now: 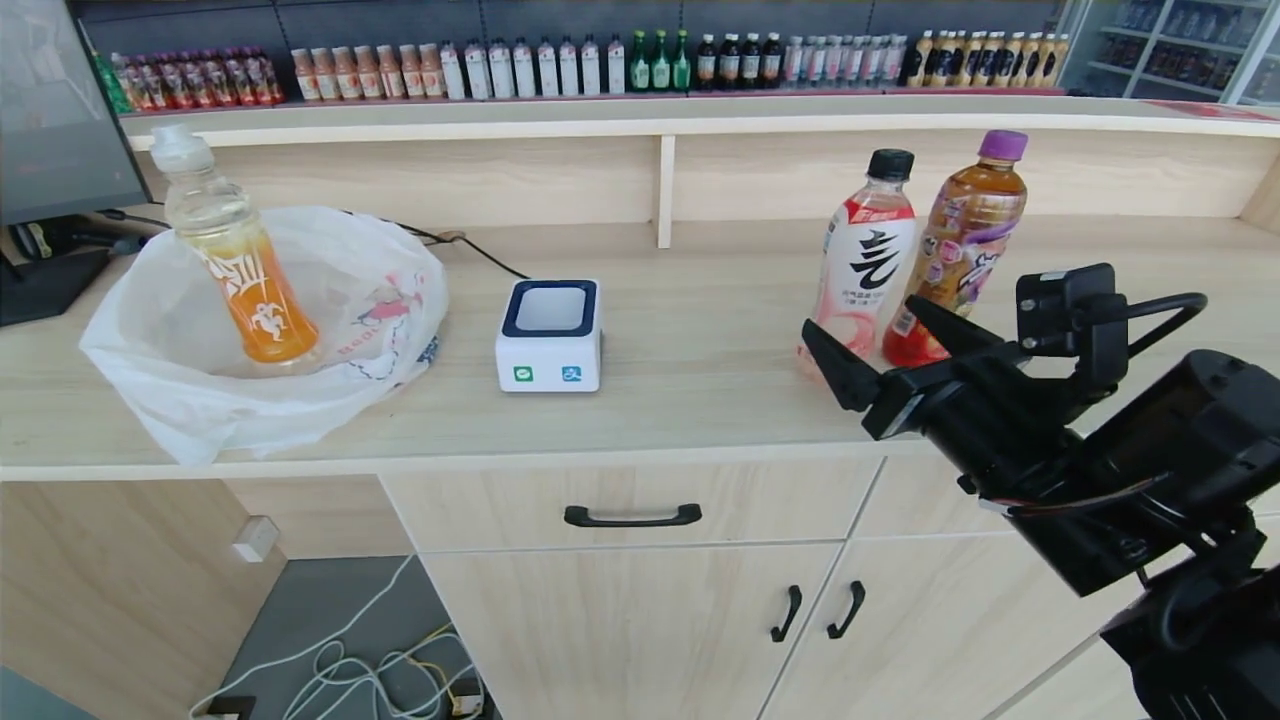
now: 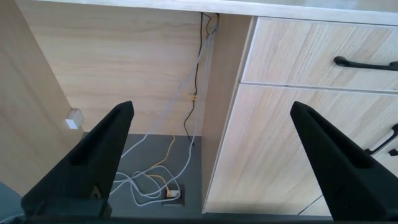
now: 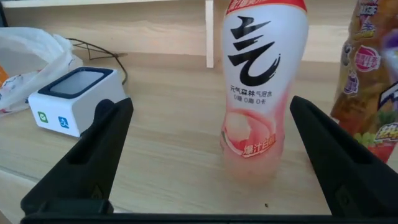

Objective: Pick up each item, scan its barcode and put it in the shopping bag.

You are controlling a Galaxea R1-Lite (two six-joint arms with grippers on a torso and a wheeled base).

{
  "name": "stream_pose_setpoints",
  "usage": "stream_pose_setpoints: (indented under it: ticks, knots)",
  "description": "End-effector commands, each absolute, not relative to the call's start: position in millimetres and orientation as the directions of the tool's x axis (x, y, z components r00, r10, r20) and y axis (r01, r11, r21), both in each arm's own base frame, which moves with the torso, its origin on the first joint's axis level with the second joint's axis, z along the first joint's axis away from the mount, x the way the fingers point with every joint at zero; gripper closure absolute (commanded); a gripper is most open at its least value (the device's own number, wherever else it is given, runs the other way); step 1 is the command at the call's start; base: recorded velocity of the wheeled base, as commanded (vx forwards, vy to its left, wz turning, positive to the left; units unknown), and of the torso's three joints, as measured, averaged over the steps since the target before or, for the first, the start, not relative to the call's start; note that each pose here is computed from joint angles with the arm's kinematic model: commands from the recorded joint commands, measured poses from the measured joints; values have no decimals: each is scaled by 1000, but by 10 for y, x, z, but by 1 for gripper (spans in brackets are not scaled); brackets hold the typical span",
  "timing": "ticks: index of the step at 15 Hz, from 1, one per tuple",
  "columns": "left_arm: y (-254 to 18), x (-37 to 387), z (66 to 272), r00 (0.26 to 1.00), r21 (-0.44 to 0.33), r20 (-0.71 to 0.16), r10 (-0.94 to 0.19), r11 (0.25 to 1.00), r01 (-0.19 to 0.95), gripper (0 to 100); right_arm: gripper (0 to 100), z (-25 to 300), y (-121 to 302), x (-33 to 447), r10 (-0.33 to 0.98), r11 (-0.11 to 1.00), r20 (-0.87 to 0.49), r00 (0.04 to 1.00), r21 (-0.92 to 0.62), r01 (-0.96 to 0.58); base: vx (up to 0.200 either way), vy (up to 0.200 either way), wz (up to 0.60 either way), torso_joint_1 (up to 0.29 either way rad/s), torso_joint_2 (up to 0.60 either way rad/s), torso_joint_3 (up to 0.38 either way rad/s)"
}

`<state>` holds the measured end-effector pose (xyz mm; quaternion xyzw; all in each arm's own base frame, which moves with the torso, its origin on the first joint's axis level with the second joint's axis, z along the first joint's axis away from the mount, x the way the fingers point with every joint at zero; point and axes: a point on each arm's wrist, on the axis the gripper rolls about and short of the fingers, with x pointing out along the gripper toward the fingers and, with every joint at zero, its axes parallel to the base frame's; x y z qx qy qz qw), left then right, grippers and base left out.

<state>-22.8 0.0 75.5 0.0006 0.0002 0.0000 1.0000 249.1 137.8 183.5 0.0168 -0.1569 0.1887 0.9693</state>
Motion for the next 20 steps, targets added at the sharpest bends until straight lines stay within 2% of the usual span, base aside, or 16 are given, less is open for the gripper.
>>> stream_pose_setpoints:
  ticks: [1, 6, 8, 14, 20]
  knots:
    - [0, -228, 755, 1000, 2, 0, 0, 1000, 0, 0, 0, 1753, 1453, 2628, 362, 928, 294, 885, -29, -370, 0, 0, 0, 0, 0, 0]
    - [0, -228, 755, 1000, 2, 0, 0, 1000, 0, 0, 0, 1699, 1528, 2828, 339, 938, 298, 892, -31, -346, 0, 0, 0, 0, 0, 0]
    - [0, -228, 755, 1000, 2, 0, 0, 1000, 0, 0, 0, 1703, 1493, 2841, 282, 958, 297, 913, -28, -286, 0, 0, 0, 0, 0, 0]
    - [0, -228, 755, 1000, 2, 0, 0, 1000, 0, 0, 0, 1743, 1422, 2989, 216, 975, 322, 922, -29, -218, 0, 0, 0, 0, 0, 0]
    - [0, -228, 755, 1000, 2, 0, 0, 1000, 0, 0, 0, 1719, 1452, 3108, 209, 978, 331, 920, -45, -206, 0, 0, 0, 0, 0, 0]
